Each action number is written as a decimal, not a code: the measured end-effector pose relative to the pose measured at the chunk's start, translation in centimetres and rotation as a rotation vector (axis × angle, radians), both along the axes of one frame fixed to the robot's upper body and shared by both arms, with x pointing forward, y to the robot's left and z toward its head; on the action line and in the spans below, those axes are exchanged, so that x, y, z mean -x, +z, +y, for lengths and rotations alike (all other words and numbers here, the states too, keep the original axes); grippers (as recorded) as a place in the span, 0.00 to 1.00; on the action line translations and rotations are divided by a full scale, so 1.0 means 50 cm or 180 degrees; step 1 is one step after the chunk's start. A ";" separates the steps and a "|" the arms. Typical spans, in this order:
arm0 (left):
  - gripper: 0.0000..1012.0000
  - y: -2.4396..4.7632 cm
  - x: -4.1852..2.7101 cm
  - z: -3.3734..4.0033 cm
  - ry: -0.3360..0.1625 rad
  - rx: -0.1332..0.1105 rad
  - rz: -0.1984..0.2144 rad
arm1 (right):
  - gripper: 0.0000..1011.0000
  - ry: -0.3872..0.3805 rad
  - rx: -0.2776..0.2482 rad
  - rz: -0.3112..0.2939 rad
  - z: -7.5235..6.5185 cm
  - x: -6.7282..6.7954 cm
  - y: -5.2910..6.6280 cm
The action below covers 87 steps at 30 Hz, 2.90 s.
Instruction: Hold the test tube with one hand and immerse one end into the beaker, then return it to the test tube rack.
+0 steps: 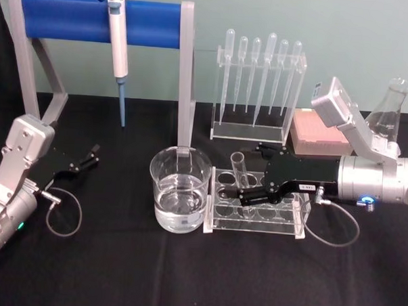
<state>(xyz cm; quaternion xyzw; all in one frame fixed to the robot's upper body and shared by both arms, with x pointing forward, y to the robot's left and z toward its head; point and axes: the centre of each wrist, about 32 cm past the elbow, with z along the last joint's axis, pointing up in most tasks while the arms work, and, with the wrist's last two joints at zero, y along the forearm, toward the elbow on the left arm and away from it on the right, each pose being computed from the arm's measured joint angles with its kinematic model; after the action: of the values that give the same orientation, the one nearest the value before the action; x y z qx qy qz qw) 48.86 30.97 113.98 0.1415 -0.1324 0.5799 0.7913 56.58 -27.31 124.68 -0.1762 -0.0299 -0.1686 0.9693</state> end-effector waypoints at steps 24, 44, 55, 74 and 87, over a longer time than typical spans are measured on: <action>0.99 0.000 0.000 0.000 0.0000 0.0000 0.0000 | 0.55 -0.0011 -0.0015 0.0006 -0.003 0.001 0.000; 0.99 0.000 0.000 0.000 0.0000 0.0000 0.0000 | 0.23 -0.0014 -0.0018 0.0008 -0.003 0.002 -0.001; 0.99 0.000 0.000 0.000 0.0000 0.0000 0.0000 | 0.23 -0.0202 -0.0279 -0.0201 -0.021 0.026 -0.003; 0.99 0.000 0.000 0.000 0.0000 0.0000 0.0000 | 0.23 -0.0273 -0.0672 -0.0289 -0.028 0.048 0.054; 0.99 0.000 0.000 0.000 0.0000 0.0000 0.0000 | 0.23 -0.0288 -0.0724 -0.0318 -0.027 0.039 0.106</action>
<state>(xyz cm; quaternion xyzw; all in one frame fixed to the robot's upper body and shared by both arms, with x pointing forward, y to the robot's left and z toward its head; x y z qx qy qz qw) 48.86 30.97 113.98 0.1415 -0.1325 0.5799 0.7913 54.63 -28.64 129.97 -0.0578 -0.0509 -0.2231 0.9717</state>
